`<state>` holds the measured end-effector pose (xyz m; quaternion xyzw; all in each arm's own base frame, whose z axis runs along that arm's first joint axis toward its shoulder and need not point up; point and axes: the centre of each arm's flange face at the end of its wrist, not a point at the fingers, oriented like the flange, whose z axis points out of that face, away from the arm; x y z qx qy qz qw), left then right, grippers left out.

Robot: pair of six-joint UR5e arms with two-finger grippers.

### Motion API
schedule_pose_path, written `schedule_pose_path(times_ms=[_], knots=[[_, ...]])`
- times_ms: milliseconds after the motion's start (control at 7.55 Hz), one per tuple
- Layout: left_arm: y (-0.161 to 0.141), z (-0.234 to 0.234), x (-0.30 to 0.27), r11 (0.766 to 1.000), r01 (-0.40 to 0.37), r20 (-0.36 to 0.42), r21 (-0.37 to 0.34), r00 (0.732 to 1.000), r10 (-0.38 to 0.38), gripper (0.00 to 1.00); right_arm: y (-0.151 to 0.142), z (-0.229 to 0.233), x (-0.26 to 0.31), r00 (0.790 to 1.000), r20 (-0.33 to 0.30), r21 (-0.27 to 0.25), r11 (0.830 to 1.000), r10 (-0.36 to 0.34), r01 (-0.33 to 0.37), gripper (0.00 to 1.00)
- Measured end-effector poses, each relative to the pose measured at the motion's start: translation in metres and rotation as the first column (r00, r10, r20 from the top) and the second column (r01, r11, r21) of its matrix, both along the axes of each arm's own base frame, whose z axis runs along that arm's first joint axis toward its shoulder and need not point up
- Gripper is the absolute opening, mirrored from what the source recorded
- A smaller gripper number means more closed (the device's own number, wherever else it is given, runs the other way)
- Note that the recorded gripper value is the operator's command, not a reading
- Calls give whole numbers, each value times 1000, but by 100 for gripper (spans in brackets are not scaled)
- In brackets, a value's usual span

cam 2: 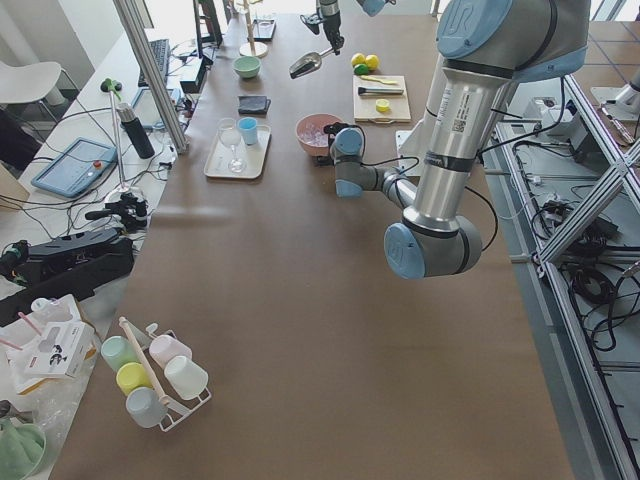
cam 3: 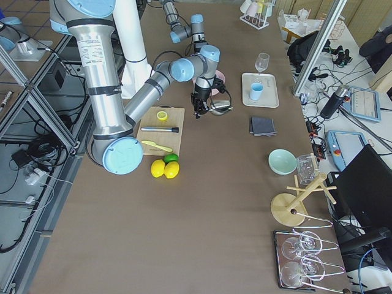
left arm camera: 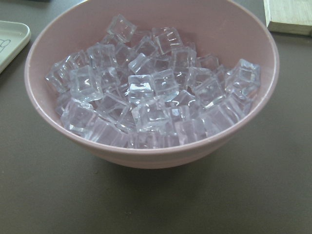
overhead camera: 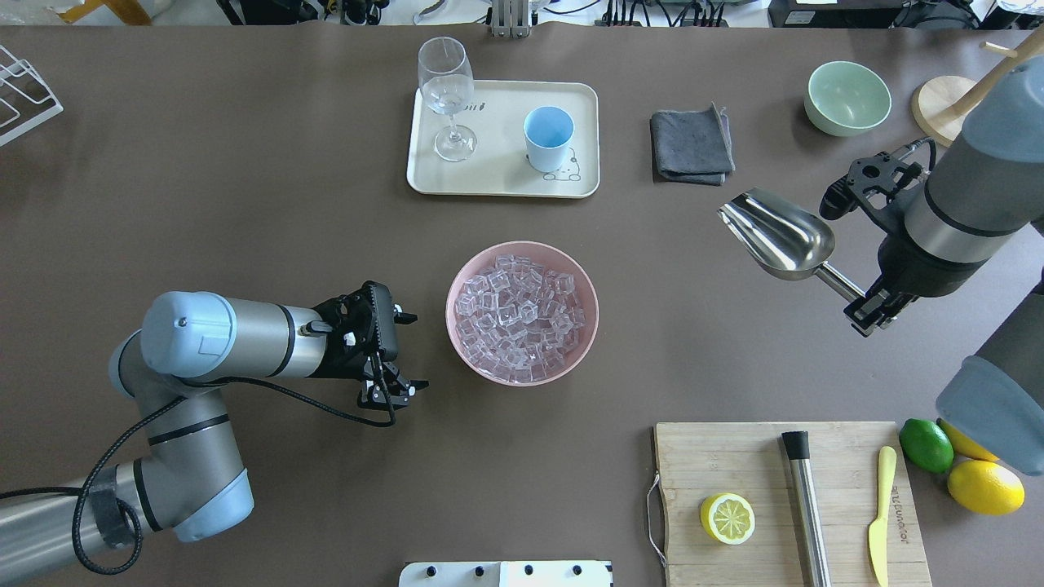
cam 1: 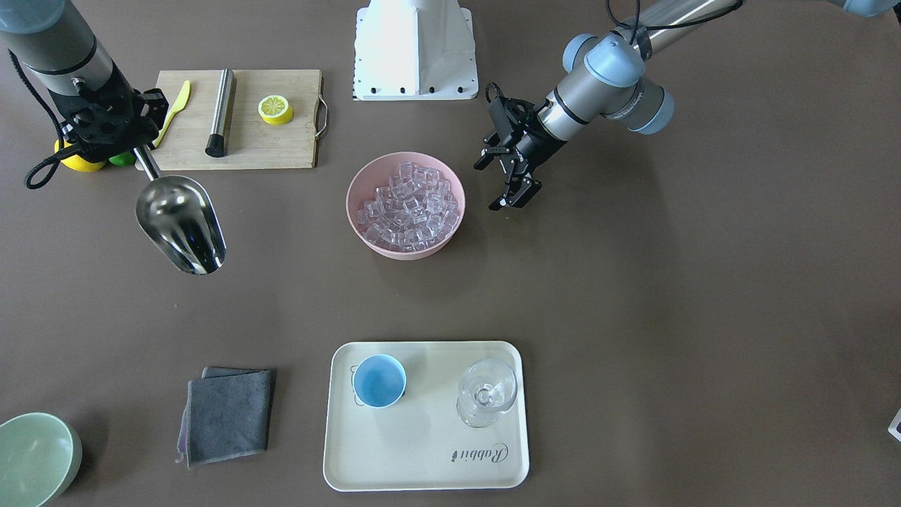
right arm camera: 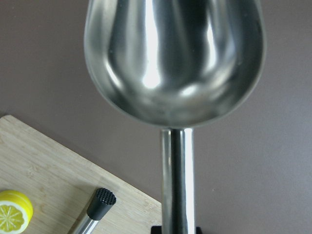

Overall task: Put ice in cup with scoop
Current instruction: 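Lift the metal scoop off the table with the right gripper, then swing the scoop over the pink bowl and dip it into the ice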

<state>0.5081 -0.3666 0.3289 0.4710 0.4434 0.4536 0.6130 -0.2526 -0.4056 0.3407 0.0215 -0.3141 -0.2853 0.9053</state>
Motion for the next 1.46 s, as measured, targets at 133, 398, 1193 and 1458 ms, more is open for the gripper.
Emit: schedule_pose_path(times_ms=[133,398,1193,1458], knots=[[-13,1,1,999,-28,0,33,1000,28,99,0,-14,0,996,-7,41,995,-86,86,0],[-26,1,4,985,-69,20,157,998,66,99,4,-50,3,986,-66,119,980,-152,159,0],[-37,0,9,980,-75,33,186,997,70,99,17,-103,-22,889,-169,246,855,-426,457,0],[-37,0,8,979,-92,34,179,996,87,99,27,-116,-25,873,-173,246,839,-455,486,0]])
